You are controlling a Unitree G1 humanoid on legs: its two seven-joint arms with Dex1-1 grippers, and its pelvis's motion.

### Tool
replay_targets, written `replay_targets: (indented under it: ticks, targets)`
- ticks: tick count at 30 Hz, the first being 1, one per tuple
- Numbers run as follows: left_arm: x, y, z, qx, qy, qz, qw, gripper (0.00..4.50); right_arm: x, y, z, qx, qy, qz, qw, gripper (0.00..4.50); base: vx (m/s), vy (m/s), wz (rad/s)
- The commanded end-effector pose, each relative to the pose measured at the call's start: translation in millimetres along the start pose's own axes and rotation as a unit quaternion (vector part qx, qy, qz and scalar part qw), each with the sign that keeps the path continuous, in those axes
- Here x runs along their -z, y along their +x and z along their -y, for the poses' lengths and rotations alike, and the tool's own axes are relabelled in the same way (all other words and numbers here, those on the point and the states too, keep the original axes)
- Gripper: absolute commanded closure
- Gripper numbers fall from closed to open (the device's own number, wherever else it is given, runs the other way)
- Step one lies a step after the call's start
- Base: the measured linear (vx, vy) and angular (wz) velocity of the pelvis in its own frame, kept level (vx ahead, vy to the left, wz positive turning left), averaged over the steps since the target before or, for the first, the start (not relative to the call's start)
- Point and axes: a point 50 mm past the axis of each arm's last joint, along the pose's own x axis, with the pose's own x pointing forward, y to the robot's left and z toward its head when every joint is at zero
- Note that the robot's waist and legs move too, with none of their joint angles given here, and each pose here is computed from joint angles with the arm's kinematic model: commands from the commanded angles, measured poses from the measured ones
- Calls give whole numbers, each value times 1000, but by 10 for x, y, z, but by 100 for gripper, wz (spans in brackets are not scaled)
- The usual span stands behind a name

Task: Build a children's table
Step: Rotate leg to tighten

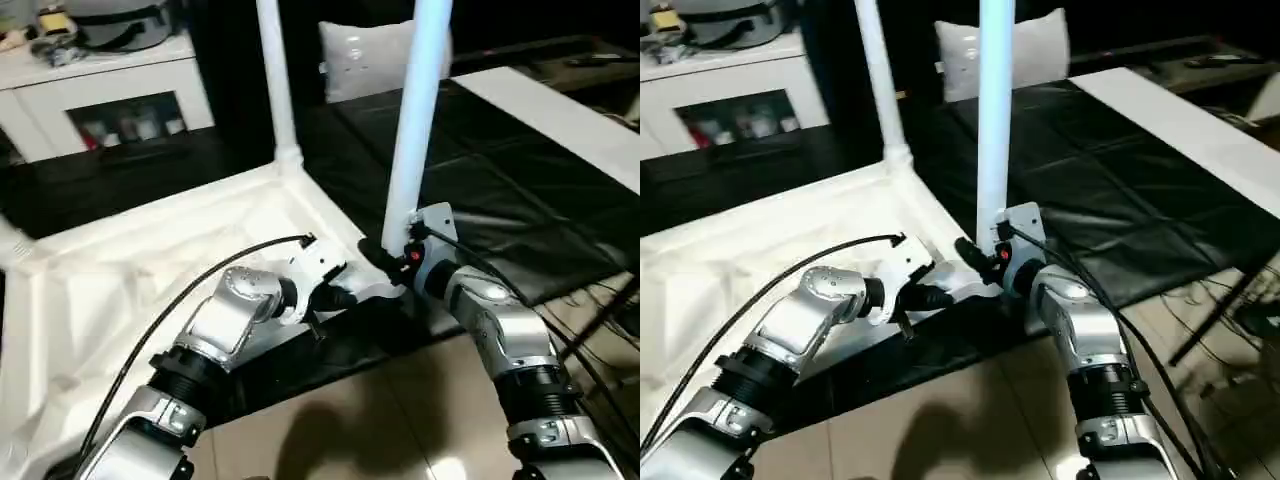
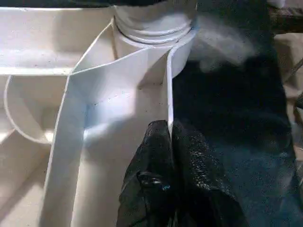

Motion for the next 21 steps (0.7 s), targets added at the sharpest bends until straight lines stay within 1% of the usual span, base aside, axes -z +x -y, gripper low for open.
replay_targets:
  ticks: [1, 2, 3, 4, 5, 7, 8, 11, 14, 17, 18, 21]
  targets:
    - [19, -36, -9, 8, 16, -5, 1000, 450, -2, -61, 15, -17, -19, 3, 1000, 95, 0, 0, 0]
    - [21, -38, -9, 9, 17, -5, 1000, 450, -1, -67, 18, -18, -21, 2, 1000, 74, 0, 0, 0]
    - [57, -65, 5, 27, 31, -11, 999, 450, 0, -140, 58, -37, -42, -1, 998, 74, 0, 0, 0]
    - [72, -76, 10, 34, 36, -15, 999, 450, 1, -172, 74, -45, -51, -2, 998, 63, 0, 0, 0]
    - [72, -76, 10, 34, 36, -15, 999, 450, 1, -172, 74, -45, -51, -2, 998, 56, 0, 0, 0]
    - [99, -99, 11, 44, 42, -21, 998, 450, 0, -234, 98, -63, -63, -8, 996, 50, 0, 0, 0]
    - [125, -129, 7, 59, 51, -29, 997, 450, -7, -308, 105, -97, -71, -15, 993, 19, 0, 0, 0]
    - [155, -168, 9, 84, 66, -39, 994, 450, -8, -386, 110, -134, -81, -29, 987, 5, 0, 0, 0]
    - [178, -211, 12, 115, 85, -50, 988, 450, -4, -434, 132, -158, -78, -45, 983, 5, 0, 0, 0]
    - [190, -262, 25, 155, 112, -60, 980, 450, -1, -486, 120, -204, -90, -61, 973, 5, 0, 0, 0]
    - [196, -290, 29, 173, 122, -67, 975, 450, -9, -510, 105, -231, -87, -64, 967, 31, 0, 0, 0]
    - [215, -327, 25, 191, 138, -82, 968, 450, -14, -529, 95, -257, -87, -70, 960, 44, 0, 0, 0]
